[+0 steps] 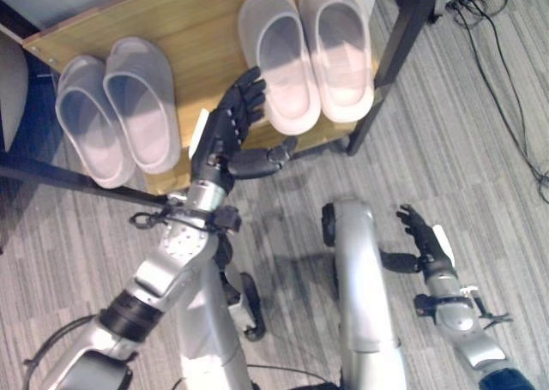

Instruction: Arrange the slippers neatly on the shoe rack.

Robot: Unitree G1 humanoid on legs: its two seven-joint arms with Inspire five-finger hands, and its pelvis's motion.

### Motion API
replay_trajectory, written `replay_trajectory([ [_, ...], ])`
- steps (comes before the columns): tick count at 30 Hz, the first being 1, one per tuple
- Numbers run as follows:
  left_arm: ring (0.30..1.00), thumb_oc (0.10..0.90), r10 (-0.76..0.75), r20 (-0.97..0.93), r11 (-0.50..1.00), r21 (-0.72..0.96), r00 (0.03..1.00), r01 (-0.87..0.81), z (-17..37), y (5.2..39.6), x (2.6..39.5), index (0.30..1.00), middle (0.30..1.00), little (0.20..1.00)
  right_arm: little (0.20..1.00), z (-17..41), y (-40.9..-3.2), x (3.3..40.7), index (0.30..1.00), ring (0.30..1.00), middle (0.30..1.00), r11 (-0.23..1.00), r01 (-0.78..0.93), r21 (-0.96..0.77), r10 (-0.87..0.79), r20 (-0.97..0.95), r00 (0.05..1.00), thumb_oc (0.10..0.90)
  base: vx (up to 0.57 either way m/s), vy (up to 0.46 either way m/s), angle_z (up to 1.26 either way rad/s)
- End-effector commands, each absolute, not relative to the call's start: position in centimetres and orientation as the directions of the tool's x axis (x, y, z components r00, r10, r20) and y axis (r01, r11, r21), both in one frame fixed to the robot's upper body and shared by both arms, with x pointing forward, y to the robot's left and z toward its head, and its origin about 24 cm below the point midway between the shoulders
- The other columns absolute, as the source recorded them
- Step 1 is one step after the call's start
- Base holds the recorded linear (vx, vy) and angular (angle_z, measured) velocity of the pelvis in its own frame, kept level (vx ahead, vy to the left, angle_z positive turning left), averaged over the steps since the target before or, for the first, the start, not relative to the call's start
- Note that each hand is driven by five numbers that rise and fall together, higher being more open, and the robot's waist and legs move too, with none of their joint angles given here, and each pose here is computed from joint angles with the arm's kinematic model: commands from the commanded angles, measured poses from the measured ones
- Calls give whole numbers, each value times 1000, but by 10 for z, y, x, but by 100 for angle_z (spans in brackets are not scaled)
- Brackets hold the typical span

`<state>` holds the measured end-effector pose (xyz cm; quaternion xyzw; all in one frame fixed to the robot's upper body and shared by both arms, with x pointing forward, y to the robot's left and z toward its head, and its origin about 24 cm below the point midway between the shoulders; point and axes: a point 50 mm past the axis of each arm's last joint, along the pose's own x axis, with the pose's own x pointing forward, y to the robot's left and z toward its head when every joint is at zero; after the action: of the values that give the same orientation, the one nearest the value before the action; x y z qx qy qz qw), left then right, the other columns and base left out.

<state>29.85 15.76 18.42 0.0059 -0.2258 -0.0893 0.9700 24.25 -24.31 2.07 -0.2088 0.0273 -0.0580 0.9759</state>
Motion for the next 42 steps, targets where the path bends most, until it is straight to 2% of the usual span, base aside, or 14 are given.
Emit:
replay_trajectory([
  [1,900,800,-197,643,976,59,740,209,236,147,296,900,900,900,900,71,-239,255,900,900,900,899,147,-413,-63,211,975,800,0,0,0],
  [8,900,800,-115,709,993,69,696,94,251,174,288,900,900,900,900,68,-240,254,900,900,900,893,152,-424,-68,207,976,800,0,0,0],
  [9,900,800,-113,743,993,72,659,90,259,178,280,900,900,900,900,66,-242,253,900,900,900,890,154,-429,-73,199,977,800,0,0,0],
  [16,900,800,-197,800,977,109,567,186,271,169,255,900,900,900,900,58,-246,258,900,900,900,886,165,-434,-100,170,980,800,-11,-2,-1],
  [21,900,800,-268,816,953,148,511,265,279,155,250,900,900,900,900,68,-249,279,900,900,900,898,207,-388,-138,200,970,800,-171,53,-19],
  [25,900,800,-303,743,940,129,597,315,253,154,259,900,900,900,900,66,-249,291,900,900,900,910,209,-358,-152,181,972,800,-167,52,-21],
  [30,900,800,-299,550,947,70,780,314,188,159,276,900,900,900,900,53,-252,287,900,900,900,914,198,-355,-161,131,978,800,-189,-14,3],
  [31,900,800,-300,445,951,67,843,303,156,162,279,900,900,900,900,47,-252,284,900,900,900,916,193,-352,-166,108,980,800,-153,-45,11],
  [32,900,800,-300,446,951,67,843,303,156,162,279,900,900,900,900,47,-252,284,900,900,900,916,194,-352,-166,108,980,800,-150,-50,16],
  [36,900,800,-296,214,955,69,931,288,91,161,281,900,900,900,900,29,-251,278,900,900,900,924,182,-336,-178,43,983,800,-81,-60,10],
  [42,900,800,-249,-95,939,222,964,265,10,172,258,900,900,900,900,-12,-255,253,900,900,900,928,166,-333,-218,-126,968,800,18,-66,7],
])
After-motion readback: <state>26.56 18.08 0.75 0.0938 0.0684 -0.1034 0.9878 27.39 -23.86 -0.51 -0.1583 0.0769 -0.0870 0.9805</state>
